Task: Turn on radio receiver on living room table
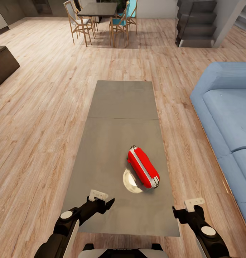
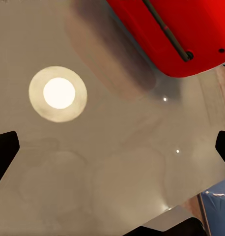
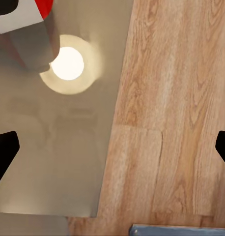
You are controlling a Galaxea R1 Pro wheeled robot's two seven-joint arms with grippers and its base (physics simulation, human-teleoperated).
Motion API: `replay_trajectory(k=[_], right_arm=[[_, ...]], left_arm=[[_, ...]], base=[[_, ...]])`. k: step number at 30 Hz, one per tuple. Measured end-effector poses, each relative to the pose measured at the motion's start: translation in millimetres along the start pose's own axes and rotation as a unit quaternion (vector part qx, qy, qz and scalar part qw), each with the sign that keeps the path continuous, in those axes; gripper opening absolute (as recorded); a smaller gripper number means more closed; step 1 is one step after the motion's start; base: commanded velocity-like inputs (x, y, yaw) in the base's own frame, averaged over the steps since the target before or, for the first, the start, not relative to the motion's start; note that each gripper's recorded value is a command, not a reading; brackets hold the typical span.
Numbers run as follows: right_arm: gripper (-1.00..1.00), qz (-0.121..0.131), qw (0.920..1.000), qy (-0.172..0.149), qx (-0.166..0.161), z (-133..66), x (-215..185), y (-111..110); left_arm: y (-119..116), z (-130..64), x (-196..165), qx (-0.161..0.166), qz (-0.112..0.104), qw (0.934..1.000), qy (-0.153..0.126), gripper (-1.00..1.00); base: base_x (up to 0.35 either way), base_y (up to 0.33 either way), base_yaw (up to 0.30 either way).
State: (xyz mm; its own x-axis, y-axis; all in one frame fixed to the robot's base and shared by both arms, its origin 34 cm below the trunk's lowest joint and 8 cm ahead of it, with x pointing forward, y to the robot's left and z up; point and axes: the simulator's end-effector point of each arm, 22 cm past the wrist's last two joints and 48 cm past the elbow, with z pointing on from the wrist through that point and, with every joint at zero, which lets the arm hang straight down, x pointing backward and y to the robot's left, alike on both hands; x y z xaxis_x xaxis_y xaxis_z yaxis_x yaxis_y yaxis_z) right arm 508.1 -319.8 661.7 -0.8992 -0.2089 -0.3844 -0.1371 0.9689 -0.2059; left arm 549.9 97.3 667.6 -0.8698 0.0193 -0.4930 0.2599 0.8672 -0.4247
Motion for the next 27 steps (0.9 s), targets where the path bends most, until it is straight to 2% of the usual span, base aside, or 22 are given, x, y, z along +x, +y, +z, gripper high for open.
replay_trajectory(k=[7,16,17,18,19,27], right_arm=[[1.0,-0.003,1.0,-0.007,0.005,-0.9,-11.1,-4.8],[1.0,-0.014,0.9997,-0.017,-0.011,1.0,-40.3,13.1],[1.0,-0.031,0.9979,0.049,-0.027,5.9,-55.6,32.1],[1.0,-0.036,0.999,0.019,-0.019,9.9,-108.7,26.3],[1.0,-0.039,0.9985,0.029,-0.023,9.0,-100.3,30.7],[1.0,-0.06,0.9962,0.037,-0.052,5.0,-120.5,60.0]], left_arm=[[-0.1,0.0,-0.1,0.0,0.0,1.0,0.0,1.0],[-0.4,0.1,0.0,0.0,0.0,1.0,0.0,1.0],[-0.5,0.1,0.0,0.0,0.0,1.0,0.0,1.0],[-0.6,0.2,0.0,0.001,0.0,1.0,0.0,1.0],[-0.6,0.1,0.0,0.001,0.0,1.0,0.0,1.0],[-0.4,0.1,-0.1,0.0,0.0,1.0,0.0,1.0]], base=[[0.0,0.0,0.0],[0.0,0.0,0.0],[0.0,0.0,0.0],[0.0,0.0,0.0],[0.0,0.0,0.0],[0.0,0.0,0.0]])
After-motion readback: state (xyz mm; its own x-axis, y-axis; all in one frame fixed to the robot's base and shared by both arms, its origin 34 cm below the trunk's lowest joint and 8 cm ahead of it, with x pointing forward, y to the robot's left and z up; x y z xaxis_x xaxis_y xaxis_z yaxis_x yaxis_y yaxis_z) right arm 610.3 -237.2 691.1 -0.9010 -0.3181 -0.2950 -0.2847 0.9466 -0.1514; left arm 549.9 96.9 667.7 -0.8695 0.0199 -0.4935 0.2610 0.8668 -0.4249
